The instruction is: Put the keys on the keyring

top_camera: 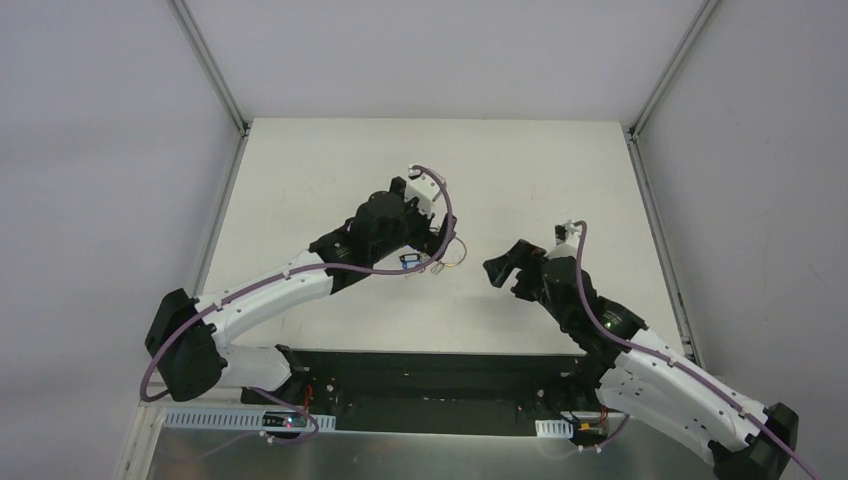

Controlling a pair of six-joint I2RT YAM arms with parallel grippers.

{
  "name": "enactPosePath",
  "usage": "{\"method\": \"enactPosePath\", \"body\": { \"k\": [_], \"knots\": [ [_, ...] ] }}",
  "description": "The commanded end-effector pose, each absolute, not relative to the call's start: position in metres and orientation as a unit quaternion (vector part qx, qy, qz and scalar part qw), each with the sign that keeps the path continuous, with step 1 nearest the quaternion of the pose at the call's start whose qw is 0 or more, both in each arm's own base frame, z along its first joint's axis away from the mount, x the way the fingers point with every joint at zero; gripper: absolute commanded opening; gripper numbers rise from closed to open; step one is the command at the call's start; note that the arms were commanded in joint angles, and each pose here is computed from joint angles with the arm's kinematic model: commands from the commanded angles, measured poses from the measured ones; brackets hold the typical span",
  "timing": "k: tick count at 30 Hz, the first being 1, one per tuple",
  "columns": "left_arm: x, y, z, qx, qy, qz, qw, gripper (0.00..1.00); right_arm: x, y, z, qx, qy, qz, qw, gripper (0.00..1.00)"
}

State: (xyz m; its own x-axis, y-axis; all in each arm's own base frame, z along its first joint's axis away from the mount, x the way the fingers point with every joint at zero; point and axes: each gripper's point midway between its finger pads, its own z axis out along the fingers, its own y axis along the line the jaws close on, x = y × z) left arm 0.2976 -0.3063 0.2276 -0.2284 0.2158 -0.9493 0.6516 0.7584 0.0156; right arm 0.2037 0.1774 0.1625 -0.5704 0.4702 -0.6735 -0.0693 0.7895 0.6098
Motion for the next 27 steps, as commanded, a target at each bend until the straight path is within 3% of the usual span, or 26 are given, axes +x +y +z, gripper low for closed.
{"method": "enactPosePath", "body": {
  "k": [1, 17, 27],
  "knots": [
    [0.284, -0.286, 0.219, 0.233, 0.787, -0.205, 0.534, 0.99, 0.224, 0.167, 0.178, 0.126, 0.835, 0.241, 0.478, 0.99],
    [0.259, -0.213, 0.236, 0.143, 0.792, -0.167, 0.570, 0.99, 0.271, 0.142, 0.222, 0.174, 0.821, 0.092, 0.535, 0.99],
    [0.255, -0.187, 0.231, 0.118, 0.788, -0.136, 0.588, 0.99, 0.271, 0.147, 0.237, 0.139, 0.824, 0.096, 0.540, 0.99]
  ]
}}
